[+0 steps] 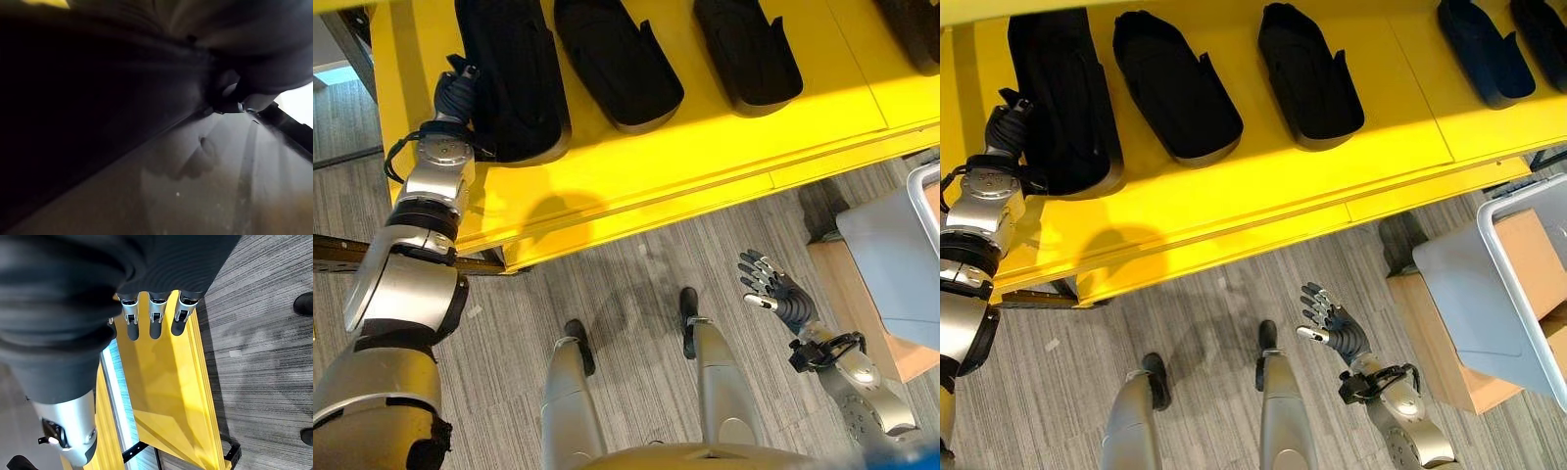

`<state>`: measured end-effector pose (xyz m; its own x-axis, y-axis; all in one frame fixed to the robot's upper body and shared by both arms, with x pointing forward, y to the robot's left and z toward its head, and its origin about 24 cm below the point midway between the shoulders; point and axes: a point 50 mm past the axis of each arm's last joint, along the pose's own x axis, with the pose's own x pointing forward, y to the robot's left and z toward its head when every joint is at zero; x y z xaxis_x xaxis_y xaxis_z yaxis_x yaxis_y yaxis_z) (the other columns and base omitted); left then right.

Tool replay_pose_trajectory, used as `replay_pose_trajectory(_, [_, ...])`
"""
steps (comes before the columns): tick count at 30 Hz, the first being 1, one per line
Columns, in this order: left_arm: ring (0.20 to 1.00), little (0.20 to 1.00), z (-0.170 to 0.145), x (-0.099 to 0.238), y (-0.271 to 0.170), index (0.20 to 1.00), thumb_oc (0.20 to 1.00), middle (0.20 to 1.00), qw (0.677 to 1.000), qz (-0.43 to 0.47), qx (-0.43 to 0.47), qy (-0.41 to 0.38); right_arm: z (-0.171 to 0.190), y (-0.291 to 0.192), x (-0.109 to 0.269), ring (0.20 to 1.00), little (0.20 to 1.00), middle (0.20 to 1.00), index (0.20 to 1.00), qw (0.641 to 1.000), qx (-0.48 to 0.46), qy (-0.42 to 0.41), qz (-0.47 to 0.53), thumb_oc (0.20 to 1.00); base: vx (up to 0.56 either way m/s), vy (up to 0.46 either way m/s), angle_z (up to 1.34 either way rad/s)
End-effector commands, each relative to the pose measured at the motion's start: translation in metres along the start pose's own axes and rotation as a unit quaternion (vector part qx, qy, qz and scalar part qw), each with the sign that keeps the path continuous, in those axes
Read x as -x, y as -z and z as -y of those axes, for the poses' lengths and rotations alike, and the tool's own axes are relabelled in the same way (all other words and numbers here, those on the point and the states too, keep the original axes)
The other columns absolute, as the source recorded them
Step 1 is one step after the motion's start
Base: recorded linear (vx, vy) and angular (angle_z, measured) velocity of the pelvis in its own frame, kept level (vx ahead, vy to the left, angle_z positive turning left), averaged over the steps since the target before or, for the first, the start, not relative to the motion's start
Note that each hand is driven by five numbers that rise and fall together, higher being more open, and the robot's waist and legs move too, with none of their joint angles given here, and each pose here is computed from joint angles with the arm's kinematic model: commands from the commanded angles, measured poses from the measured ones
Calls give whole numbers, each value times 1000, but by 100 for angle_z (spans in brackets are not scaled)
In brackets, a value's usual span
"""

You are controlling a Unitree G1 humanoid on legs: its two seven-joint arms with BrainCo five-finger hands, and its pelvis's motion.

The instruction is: Move parts from the plastic box to the shelf.

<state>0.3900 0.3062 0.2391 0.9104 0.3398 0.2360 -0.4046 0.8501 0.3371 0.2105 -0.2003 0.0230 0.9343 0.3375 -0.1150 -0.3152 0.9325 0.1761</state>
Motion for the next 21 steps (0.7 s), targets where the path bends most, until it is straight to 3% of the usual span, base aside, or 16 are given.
replay_pose_trajectory(1, [200,200,-22,1,8,200,200,200,1000,-12,9,-24,9,-16,6,1000,1000,1000,1000,999,36,1,25,1000,0,0,0])
replay_pose_trajectory(21, [200,200,-77,16,49,200,200,200,990,-107,-60,-75,15,-14,14,1000,1000,1000,1000,999,44,0,8,1000,0,3,0])
